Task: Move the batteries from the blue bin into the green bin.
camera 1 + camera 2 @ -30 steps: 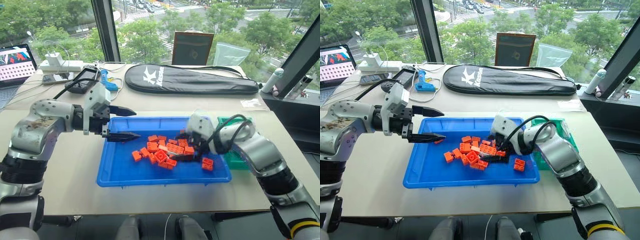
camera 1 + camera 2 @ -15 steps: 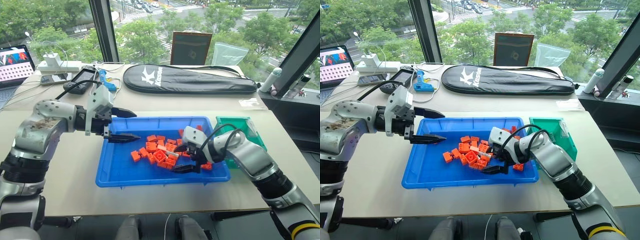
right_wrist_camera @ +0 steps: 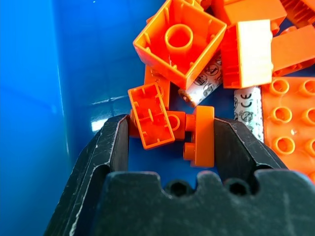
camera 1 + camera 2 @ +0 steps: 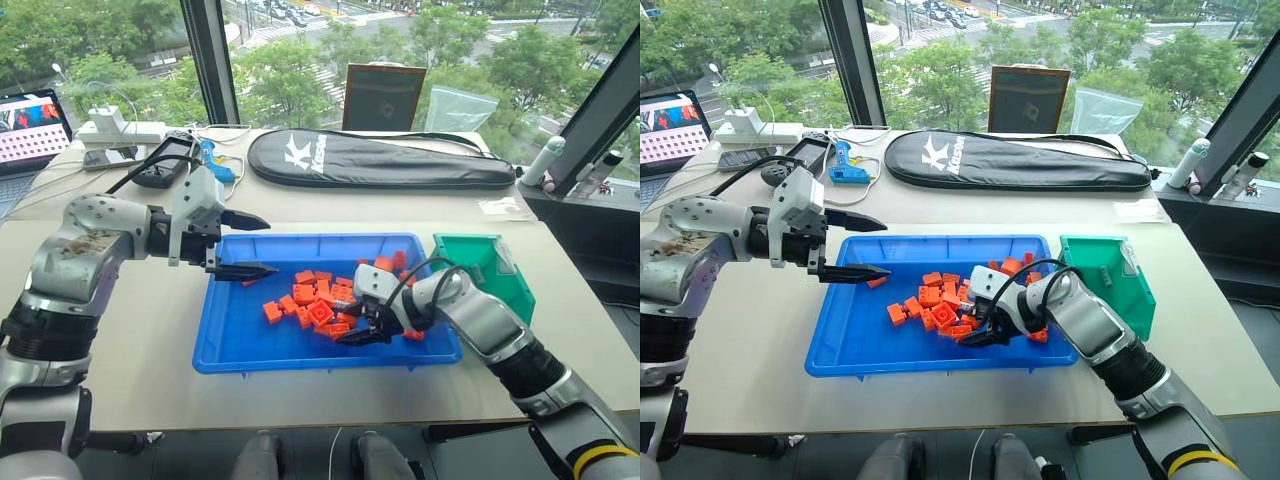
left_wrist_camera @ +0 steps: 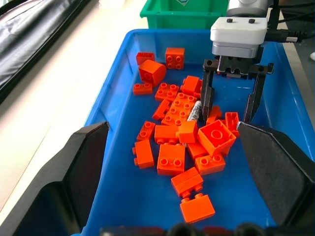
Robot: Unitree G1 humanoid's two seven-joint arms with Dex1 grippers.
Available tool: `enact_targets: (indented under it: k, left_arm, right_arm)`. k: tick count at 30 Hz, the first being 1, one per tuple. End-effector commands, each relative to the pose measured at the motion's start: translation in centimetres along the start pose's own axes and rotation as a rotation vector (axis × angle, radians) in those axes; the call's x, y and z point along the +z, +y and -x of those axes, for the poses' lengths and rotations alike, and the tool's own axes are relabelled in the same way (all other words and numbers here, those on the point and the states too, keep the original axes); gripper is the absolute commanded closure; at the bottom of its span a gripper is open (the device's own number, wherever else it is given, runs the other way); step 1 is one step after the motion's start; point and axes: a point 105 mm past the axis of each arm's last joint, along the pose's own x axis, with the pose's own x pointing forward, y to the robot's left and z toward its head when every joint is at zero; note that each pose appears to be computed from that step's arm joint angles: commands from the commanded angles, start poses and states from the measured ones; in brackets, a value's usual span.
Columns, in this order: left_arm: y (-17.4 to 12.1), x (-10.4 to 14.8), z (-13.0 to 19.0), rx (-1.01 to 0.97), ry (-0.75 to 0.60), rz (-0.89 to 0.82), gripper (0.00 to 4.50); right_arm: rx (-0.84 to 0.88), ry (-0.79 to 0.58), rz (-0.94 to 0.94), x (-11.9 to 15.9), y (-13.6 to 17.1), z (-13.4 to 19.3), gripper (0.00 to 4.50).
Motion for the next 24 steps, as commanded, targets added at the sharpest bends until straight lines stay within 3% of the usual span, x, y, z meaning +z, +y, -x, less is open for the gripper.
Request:
enact_targets:
  k: [1,6,9,16,24]
  left_arm:
    - [0.2,1.1,0.2,0.005,-0.015,-0.054,0.00]
    - [0.2,1.2,0.1,0.006,-0.018,-0.054,0.00]
    - [0.2,1.2,0.1,0.008,-0.019,-0.052,0.00]
    - [0.4,1.1,-0.1,0.015,-0.023,-0.050,0.00]
    - [0.4,1.8,-0.5,0.012,-0.062,-0.051,0.00]
  right_arm:
    - [-0.034,0.025,0.007,-0.4,-0.6,0.0,2.22]
    - [0.000,-0.026,0.058,1.4,-0.1,1.2,2.22]
    - [-0.068,-0.057,0.084,2.9,-1.6,4.0,2.22]
    - [-0.294,0.043,0.066,0.8,-6.4,7.9,2.22]
    - [-0.516,0.140,0.093,-1.2,-10.9,9.7,2.22]
